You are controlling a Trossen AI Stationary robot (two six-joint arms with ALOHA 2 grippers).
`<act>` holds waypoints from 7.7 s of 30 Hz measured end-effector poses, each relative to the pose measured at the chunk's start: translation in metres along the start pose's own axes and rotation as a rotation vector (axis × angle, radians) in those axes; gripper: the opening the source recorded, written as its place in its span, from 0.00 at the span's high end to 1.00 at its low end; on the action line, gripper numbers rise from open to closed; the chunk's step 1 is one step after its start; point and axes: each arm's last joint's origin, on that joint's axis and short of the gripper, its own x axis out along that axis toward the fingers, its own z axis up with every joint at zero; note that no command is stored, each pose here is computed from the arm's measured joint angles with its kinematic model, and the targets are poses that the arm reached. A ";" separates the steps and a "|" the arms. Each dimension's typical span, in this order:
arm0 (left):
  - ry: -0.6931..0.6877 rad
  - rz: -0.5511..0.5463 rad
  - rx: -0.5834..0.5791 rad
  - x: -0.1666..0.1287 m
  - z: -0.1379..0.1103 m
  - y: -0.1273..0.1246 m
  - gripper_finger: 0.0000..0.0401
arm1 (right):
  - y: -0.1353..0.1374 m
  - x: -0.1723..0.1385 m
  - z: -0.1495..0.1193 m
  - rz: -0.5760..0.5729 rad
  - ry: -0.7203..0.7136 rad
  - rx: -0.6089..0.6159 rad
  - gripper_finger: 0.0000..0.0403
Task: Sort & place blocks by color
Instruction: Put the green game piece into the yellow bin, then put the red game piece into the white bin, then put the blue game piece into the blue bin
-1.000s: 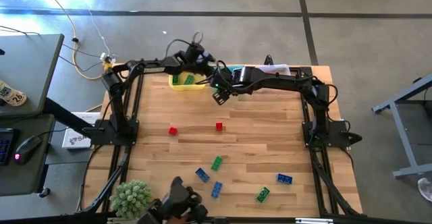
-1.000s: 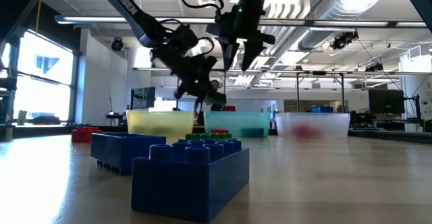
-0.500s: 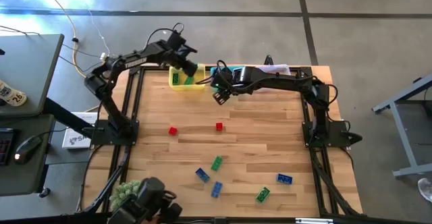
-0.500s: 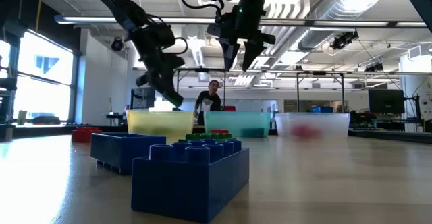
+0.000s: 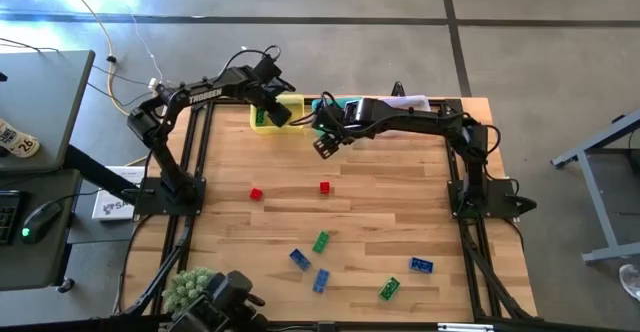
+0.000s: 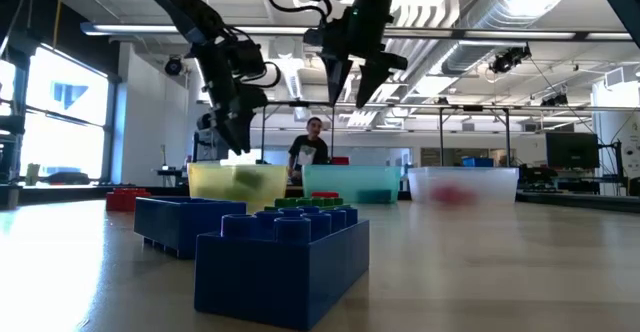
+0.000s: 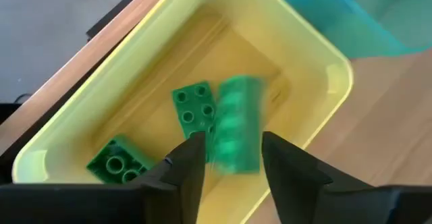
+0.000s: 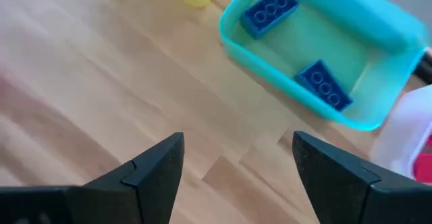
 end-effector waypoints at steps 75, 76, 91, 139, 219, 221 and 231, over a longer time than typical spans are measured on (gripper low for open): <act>-0.310 -0.461 0.011 -0.180 -0.064 -0.081 0.55 | 0.079 0.125 -0.062 0.300 0.338 -0.717 0.73; -0.307 -0.462 0.019 -0.180 -0.064 -0.081 0.55 | 0.078 0.123 -0.062 0.305 0.348 -0.701 0.73; -0.314 -0.466 0.090 -0.180 -0.066 -0.086 0.55 | 0.060 0.078 -0.047 0.191 0.309 -0.507 0.73; -0.310 -0.468 0.078 -0.180 -0.065 -0.086 0.55 | -0.206 0.062 0.015 -0.281 0.592 -0.045 0.73; -0.334 -0.429 0.985 -0.181 -0.101 -0.144 0.49 | -0.079 -0.109 -0.089 -0.028 0.206 0.320 0.49; -0.353 -0.449 1.019 -0.183 -0.104 -0.152 0.49 | -0.077 -0.110 -0.091 -0.027 0.206 0.322 0.49; -0.401 -0.555 1.109 -0.187 -0.121 -0.193 0.49 | -0.068 -0.113 -0.098 -0.012 0.206 0.274 0.49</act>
